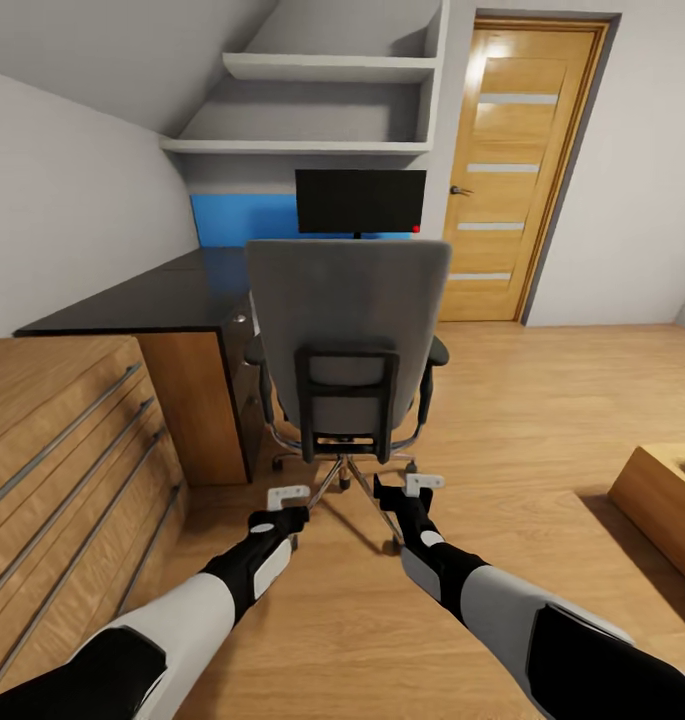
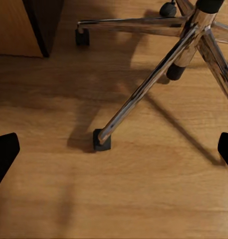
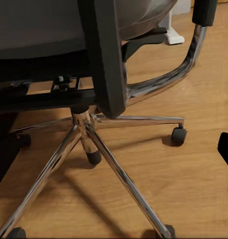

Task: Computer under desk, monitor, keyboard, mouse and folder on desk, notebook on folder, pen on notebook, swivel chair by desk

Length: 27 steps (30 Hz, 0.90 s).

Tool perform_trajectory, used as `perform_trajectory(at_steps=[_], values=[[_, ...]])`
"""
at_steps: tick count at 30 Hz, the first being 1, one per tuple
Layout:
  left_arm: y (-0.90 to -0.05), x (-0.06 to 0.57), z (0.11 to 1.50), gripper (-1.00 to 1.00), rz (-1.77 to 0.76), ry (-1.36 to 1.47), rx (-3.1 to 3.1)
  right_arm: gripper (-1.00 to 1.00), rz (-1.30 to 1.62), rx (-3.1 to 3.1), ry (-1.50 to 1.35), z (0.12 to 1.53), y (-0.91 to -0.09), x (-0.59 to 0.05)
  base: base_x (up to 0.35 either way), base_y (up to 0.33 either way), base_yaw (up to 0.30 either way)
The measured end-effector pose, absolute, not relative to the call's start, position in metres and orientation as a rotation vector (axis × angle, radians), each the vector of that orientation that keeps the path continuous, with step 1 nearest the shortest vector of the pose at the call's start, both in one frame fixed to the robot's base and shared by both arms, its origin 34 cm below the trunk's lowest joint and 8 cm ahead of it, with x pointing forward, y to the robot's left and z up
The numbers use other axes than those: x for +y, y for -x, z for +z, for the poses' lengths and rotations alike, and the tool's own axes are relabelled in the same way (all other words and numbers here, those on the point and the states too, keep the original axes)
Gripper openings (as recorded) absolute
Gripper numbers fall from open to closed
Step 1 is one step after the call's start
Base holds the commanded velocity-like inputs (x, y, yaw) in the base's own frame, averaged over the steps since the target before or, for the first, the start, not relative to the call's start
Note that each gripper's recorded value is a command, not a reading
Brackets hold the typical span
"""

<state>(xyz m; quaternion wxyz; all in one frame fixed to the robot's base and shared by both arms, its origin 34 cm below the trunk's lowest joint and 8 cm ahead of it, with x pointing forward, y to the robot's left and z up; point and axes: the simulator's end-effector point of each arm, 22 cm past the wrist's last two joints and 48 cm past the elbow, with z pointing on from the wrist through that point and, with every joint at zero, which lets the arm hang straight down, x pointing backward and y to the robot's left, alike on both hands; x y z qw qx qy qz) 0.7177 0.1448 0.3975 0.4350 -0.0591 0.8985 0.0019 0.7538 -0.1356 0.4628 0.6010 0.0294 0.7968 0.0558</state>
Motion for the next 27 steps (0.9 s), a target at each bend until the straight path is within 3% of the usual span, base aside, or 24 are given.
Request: perform_trajectory(at_steps=[13,27], values=[[-0.718,0.148,0.397,1.00,0.016,0.148,2.211,1.00,0.133,1.851,-0.066,0.460,-0.751,-0.134,0.134,0.000,-0.010],[-0.741,0.132,0.436,1.00,-0.029,0.141,2.135,1.00,0.120,1.851,0.014,0.452,-0.743,-0.127,0.020,0.000,0.000]])
